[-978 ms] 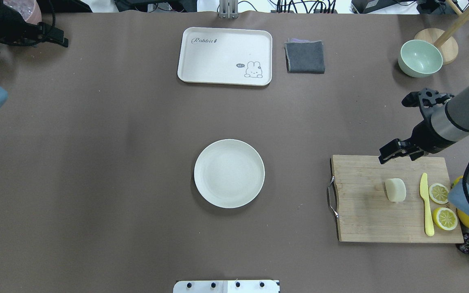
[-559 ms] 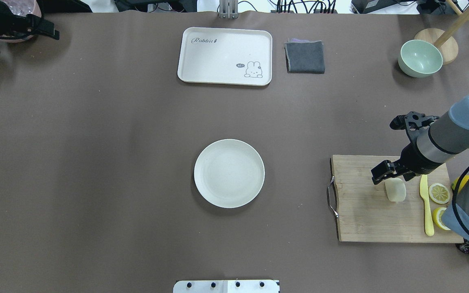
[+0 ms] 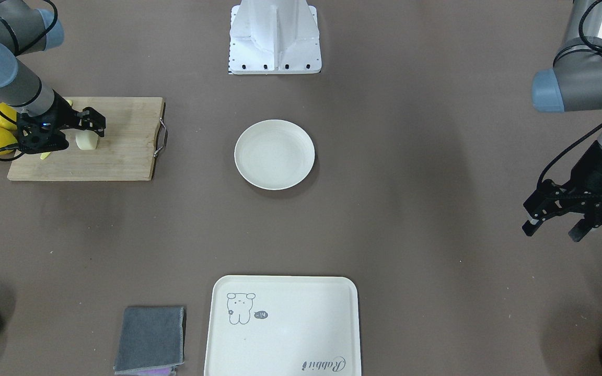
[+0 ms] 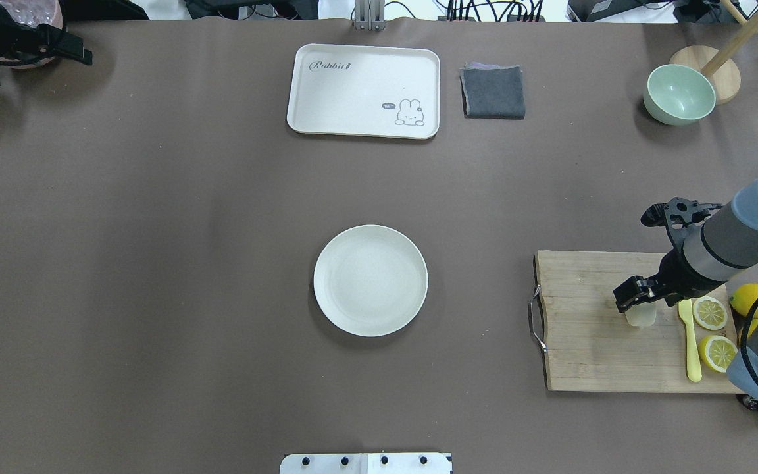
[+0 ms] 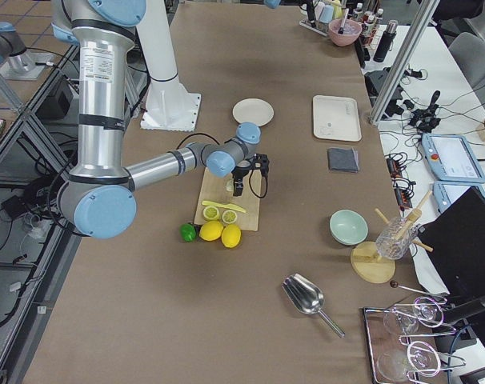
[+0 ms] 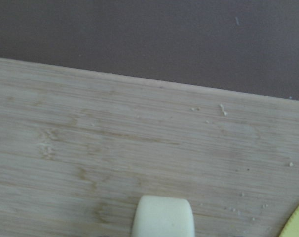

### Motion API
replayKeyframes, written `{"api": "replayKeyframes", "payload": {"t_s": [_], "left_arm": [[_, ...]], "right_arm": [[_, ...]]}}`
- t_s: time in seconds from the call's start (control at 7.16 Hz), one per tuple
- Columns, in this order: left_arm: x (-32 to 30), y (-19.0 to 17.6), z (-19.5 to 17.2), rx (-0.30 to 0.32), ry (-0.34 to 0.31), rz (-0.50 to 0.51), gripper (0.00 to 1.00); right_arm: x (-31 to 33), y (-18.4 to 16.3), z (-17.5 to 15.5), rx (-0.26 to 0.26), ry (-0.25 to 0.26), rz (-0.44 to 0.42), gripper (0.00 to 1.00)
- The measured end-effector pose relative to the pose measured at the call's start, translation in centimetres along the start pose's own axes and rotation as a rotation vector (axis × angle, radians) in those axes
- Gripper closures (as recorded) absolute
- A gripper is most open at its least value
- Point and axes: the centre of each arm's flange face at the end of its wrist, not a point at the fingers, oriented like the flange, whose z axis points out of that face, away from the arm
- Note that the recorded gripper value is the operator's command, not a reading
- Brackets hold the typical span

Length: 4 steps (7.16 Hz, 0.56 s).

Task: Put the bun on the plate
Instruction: 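Lower the right gripper onto the pale yellow bun and grasp it, then lift the bun with the right gripper and carry it over the plate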

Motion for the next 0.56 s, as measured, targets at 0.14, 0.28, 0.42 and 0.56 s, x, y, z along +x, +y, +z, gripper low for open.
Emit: {"api": "replayKeyframes", "payload": {"t_s": [0.14,0.28,0.42,0.56], "left_arm": [[0.1,0.0,0.1,0.014,-0.012,0.002,0.03],[0.2,0.1,0.3,0.02,-0.019,0.002,0.03],[0.3,0.2,0.4,0.022,-0.021,0.002,0.03],[0.3,0.2,0.4,0.022,-0.021,0.002,0.03]], "right_arm": [[-0.2,0.1,0.3,0.003,0.004,-0.009,0.96],[-0.5,0.1,0.3,0.011,0.006,-0.012,1.0],[-0.9,-0.2,0.1,0.029,0.009,-0.019,1.0],[-2.1,-0.7,-0.8,0.057,-0.001,-0.035,1.0]]}}
